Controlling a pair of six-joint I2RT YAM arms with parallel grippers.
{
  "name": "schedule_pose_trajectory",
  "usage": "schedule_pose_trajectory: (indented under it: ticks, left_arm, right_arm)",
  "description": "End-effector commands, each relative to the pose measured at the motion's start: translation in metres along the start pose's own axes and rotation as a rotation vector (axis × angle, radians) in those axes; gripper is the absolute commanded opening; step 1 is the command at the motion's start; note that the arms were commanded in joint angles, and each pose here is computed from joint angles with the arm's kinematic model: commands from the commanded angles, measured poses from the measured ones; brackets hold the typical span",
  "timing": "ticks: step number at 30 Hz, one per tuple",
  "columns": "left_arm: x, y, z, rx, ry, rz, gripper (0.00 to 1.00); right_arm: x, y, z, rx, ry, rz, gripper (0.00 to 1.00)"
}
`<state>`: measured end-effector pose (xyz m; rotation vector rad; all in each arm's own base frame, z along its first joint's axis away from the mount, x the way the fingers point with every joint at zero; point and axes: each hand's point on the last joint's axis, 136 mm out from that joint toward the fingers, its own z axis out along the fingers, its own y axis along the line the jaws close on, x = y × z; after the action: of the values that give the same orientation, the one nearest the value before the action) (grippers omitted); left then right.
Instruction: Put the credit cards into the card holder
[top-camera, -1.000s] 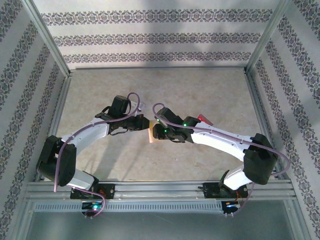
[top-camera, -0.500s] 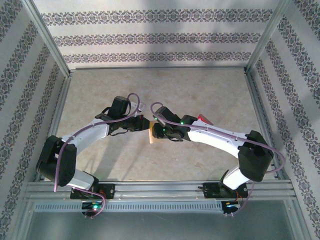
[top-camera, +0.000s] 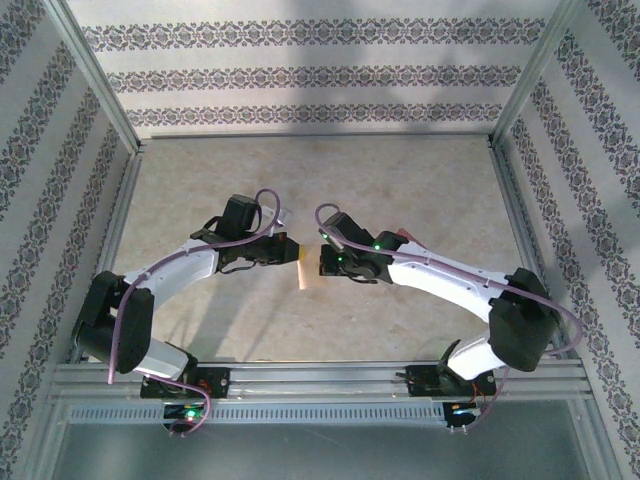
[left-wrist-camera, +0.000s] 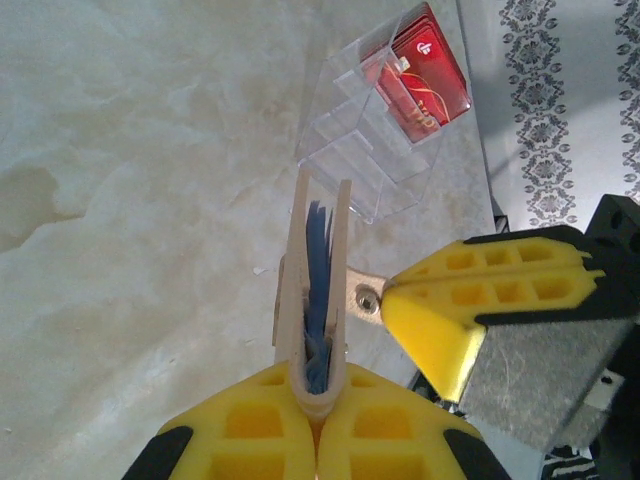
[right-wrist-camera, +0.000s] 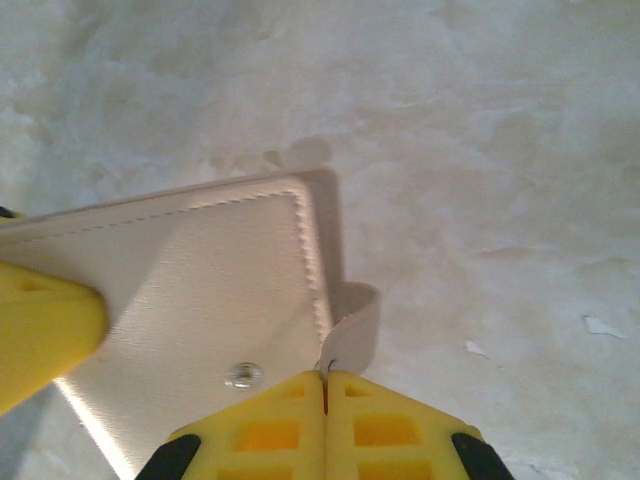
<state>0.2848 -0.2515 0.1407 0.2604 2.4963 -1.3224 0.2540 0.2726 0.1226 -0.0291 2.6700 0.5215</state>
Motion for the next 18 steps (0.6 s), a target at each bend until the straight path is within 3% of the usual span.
schedule_pose_trajectory:
  ticks: [1,2,7,9,18]
  left_arm:
    - [0.004,-0.004,-0.002,0.007,0.006,0.046,0.00]
    - [0.005,-0.003,-0.001,0.010,0.004,0.047,0.00]
    - [0.010,-0.003,0.004,0.005,0.032,0.030,0.00]
    - [0.016,-0.002,0.009,0.011,0.045,0.029,0.00]
    - [0.035,-0.001,0.034,0.035,0.119,-0.032,0.00]
  right_arm:
    - [0.009,-0.026,-0.007,0.059,-0.010,0.023,0.00]
    - [0.011,-0.031,-0.008,0.066,-0.013,0.029,0.00]
    - [0.022,-0.052,-0.026,0.094,-0.013,0.048,0.33]
    - [0.026,-0.057,-0.034,0.085,-0.027,0.055,0.40]
    - [0.037,-0.054,-0.069,0.022,-0.055,0.038,0.47]
